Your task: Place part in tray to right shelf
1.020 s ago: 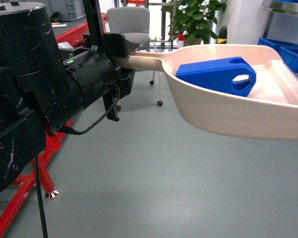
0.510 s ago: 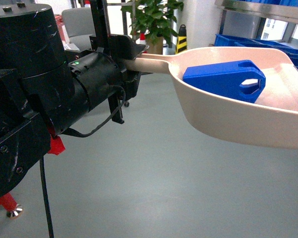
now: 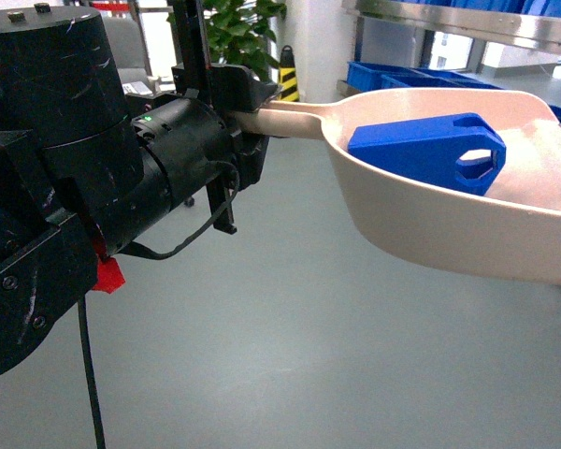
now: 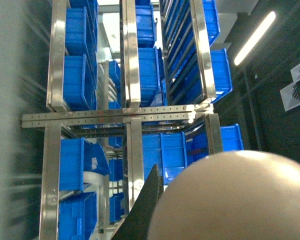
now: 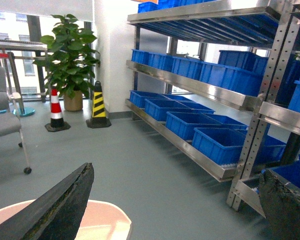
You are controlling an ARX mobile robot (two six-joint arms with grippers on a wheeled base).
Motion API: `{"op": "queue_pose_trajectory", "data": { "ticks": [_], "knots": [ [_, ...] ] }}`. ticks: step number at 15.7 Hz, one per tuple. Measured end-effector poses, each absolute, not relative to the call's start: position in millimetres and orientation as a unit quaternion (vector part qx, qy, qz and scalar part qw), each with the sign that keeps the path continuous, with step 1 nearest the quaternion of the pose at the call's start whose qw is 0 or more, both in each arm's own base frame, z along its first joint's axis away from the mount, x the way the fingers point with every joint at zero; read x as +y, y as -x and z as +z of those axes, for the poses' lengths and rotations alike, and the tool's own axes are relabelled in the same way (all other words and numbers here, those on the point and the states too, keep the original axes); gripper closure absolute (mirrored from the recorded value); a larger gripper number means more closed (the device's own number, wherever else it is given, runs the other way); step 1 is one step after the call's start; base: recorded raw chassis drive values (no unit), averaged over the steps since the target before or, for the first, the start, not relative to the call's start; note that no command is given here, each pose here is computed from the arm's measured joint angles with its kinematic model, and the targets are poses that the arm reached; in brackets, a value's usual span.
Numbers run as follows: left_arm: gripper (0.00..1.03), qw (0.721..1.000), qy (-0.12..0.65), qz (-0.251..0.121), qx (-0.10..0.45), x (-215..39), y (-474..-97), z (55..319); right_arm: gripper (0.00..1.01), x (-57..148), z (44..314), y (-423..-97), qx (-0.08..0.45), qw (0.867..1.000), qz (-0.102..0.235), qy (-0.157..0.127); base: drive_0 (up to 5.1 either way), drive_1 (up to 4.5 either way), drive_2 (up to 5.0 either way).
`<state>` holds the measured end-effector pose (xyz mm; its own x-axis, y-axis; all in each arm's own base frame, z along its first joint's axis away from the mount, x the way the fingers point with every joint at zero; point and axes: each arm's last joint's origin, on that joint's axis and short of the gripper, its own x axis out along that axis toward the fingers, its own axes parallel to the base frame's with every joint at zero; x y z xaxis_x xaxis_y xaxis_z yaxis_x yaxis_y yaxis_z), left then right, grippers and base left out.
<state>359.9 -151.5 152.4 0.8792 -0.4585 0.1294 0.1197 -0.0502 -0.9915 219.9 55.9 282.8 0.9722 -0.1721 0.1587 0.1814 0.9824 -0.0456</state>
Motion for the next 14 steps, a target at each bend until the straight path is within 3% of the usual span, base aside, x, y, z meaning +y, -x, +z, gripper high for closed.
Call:
{"op": "queue_pose_trajectory", "data": {
  "ticks": [14],
  "knots": [
    [0.90,0.678,0.693,-0.212,0.121,-150.9,-360.1,152.4,0.03,55.9,282.8,-219.9,-0.077,0.993,-0.089,0.030,-1.6,-1.62,-1.6]
  ]
}}
